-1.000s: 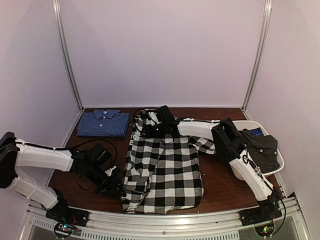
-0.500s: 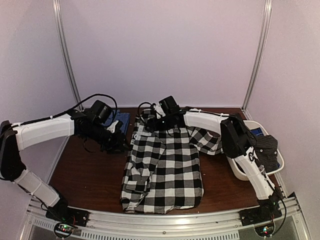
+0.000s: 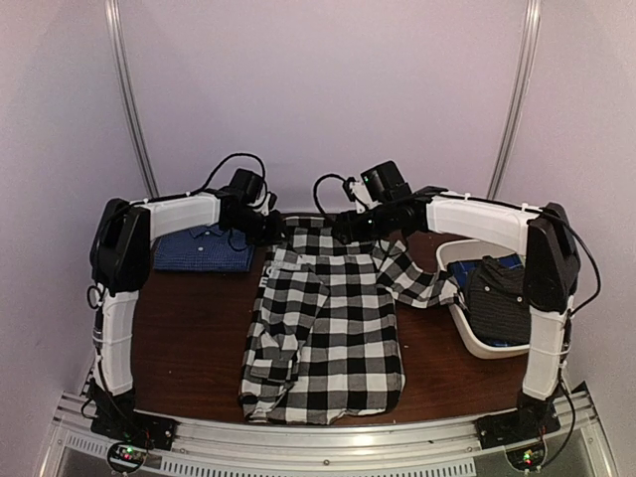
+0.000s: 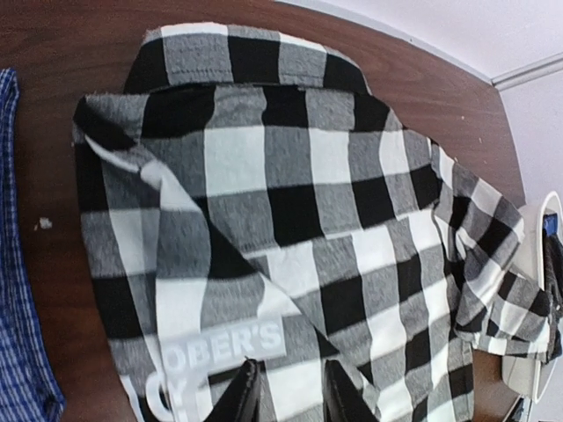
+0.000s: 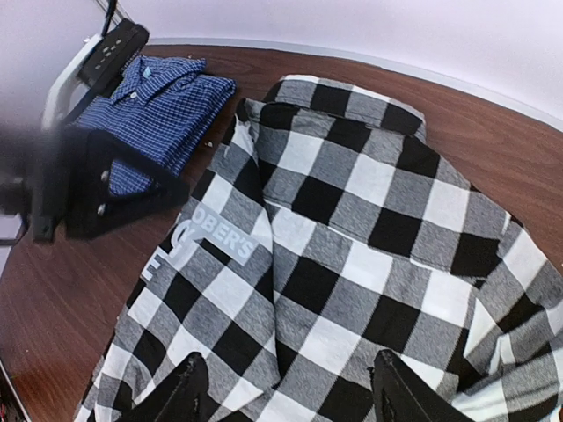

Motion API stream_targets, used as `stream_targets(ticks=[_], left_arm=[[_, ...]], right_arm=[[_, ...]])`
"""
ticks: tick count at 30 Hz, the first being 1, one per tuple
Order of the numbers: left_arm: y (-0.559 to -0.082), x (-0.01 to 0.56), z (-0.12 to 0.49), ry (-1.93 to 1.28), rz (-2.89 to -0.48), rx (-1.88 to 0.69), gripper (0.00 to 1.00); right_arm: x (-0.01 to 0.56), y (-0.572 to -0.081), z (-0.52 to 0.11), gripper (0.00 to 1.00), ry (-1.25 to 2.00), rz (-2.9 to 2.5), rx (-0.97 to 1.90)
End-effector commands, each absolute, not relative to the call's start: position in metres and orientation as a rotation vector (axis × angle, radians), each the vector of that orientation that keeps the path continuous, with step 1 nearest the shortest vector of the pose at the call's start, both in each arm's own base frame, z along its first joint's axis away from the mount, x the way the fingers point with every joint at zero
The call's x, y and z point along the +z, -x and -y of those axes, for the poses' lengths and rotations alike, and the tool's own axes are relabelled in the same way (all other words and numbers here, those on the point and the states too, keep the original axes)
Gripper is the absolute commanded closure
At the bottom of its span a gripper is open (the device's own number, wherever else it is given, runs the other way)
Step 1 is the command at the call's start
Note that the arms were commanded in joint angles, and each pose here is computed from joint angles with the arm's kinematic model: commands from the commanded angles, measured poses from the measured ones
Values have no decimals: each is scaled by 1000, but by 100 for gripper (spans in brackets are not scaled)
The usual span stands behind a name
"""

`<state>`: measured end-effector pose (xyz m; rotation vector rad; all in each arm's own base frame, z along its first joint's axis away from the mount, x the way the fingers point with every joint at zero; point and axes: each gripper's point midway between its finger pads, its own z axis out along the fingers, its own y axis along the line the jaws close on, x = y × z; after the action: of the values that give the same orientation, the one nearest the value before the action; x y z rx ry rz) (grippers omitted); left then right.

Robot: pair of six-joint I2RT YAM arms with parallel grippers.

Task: Fold and stack the long sleeve shirts
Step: Move the 1/3-folded shirt to the center of the board.

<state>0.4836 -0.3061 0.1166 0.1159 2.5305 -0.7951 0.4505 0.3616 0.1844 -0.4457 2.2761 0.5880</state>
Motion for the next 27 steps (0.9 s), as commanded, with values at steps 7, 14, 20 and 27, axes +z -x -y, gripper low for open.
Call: stream_targets(ticks=[7, 14, 20, 27], left_arm=[[-559, 74, 312, -113, -2444, -767, 80], [-588, 40, 297, -73, -2431, -758, 82], [-590, 19, 295, -54, -2459, -764, 82], [-591, 28, 305, -72, -2430, -842, 80]], right_arm=[[192, -407, -285, 36, 304, -2310, 425], [177, -375, -226, 36, 171, -2363, 284], [182, -346, -165, 34, 19, -2375, 167], [154, -317, -120, 31, -106, -2432, 129]])
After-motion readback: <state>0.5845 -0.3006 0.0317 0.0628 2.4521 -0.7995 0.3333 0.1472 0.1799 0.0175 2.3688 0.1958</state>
